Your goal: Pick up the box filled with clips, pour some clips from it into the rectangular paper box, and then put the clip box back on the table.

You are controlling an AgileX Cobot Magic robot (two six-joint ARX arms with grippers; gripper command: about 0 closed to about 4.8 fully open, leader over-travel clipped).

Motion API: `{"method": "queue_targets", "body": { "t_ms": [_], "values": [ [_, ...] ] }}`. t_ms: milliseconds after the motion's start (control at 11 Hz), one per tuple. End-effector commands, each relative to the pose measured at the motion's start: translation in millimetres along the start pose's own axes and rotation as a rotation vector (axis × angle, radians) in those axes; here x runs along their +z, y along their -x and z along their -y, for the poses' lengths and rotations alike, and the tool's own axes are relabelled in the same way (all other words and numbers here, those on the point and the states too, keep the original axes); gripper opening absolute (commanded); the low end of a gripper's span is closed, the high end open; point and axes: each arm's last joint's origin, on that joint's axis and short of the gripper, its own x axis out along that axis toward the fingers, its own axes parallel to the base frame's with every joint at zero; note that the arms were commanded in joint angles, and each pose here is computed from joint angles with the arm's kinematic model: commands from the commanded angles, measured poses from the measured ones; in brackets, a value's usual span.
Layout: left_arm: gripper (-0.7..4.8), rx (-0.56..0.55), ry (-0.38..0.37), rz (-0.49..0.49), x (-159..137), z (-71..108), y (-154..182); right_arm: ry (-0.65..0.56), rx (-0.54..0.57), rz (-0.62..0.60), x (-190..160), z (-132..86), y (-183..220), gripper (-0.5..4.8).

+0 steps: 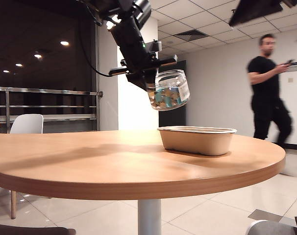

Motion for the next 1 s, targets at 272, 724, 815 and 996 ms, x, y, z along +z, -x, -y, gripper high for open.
{"method": "queue_targets", "body": {
  "t_ms": [272, 724, 815, 996],
  "values": [
    [-0.06, 0.029, -0.026, 0.027, 2.6, -0.4, -0.8, -0.159, -0.155, -0.050, -42.6, 40.1, -80.6, 0.37],
    [-0.06, 0.051, -0.044, 0.002, 9.0, -17.5, 19.6, -0.181, -0.147, -0.103, -78.6, 63.2, -137.3, 1.70],
    [-0.06, 0.054, -0.042, 0.004, 9.7, -19.3, 20.6, -0.182, -0.146, -0.107, -80.1, 63.9, -139.1, 1.70],
    [-0.06, 0.056, -0.039, 0.010, 11.2, -21.5, 23.1, -0.190, -0.144, -0.127, -86.4, 65.7, -145.1, 1.70]
  ]
}}
